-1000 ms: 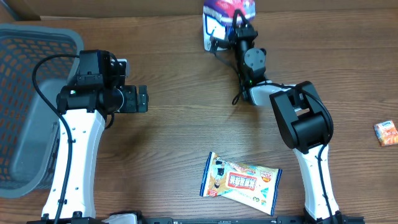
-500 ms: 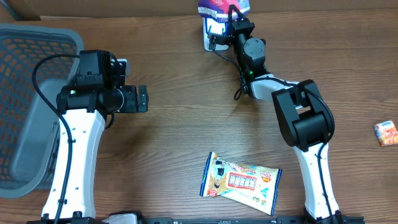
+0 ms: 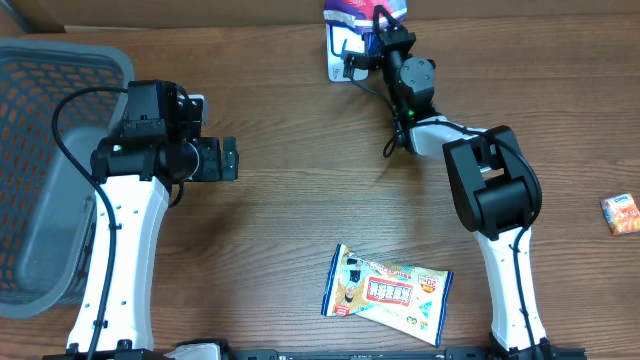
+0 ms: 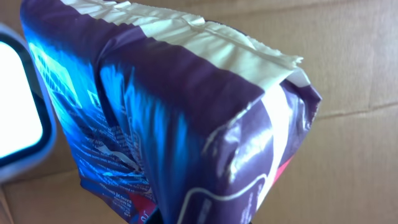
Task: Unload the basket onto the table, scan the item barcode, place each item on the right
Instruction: 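Carry the purple package right off the table and release it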
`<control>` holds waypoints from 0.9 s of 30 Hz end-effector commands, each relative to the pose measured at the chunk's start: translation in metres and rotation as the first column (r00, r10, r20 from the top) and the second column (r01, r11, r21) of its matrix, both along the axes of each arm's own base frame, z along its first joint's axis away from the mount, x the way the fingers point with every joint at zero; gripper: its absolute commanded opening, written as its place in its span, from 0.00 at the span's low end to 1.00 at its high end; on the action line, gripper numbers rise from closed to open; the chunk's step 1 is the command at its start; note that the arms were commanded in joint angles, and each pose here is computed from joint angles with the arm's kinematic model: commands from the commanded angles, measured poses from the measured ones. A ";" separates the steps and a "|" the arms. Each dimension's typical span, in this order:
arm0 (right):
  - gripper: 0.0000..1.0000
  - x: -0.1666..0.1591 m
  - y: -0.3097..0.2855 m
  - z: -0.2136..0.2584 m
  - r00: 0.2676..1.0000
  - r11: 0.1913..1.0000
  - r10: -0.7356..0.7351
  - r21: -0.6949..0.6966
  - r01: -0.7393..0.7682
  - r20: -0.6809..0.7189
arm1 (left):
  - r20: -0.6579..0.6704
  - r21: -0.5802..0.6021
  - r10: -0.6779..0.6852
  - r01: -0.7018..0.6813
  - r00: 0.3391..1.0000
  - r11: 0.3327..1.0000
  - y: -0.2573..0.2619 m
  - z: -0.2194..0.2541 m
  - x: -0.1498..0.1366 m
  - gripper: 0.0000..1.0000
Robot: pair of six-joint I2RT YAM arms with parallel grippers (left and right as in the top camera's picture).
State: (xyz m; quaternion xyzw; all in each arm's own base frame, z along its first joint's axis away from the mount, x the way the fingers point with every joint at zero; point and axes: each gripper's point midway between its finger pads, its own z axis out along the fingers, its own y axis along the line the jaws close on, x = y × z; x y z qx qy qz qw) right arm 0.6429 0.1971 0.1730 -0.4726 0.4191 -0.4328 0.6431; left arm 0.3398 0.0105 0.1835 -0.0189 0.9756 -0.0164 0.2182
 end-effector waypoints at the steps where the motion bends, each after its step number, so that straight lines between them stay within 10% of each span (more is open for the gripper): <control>1: 0.04 0.007 -0.008 0.013 0.999 0.999 0.007 0.036 -0.008 0.041 | 0.011 0.002 0.015 -0.015 1.000 1.000 0.002 0.004 0.000 1.00; 19: 0.04 0.003 -0.009 0.035 0.991 0.997 0.026 0.070 -0.035 0.129 | 0.011 0.002 0.015 -0.015 1.000 1.000 0.002 0.004 0.000 1.00; 27: 0.04 0.003 -0.074 0.049 0.918 0.925 -0.374 0.128 0.358 0.131 | 0.011 0.002 0.015 -0.015 1.000 1.000 0.002 0.004 0.000 1.00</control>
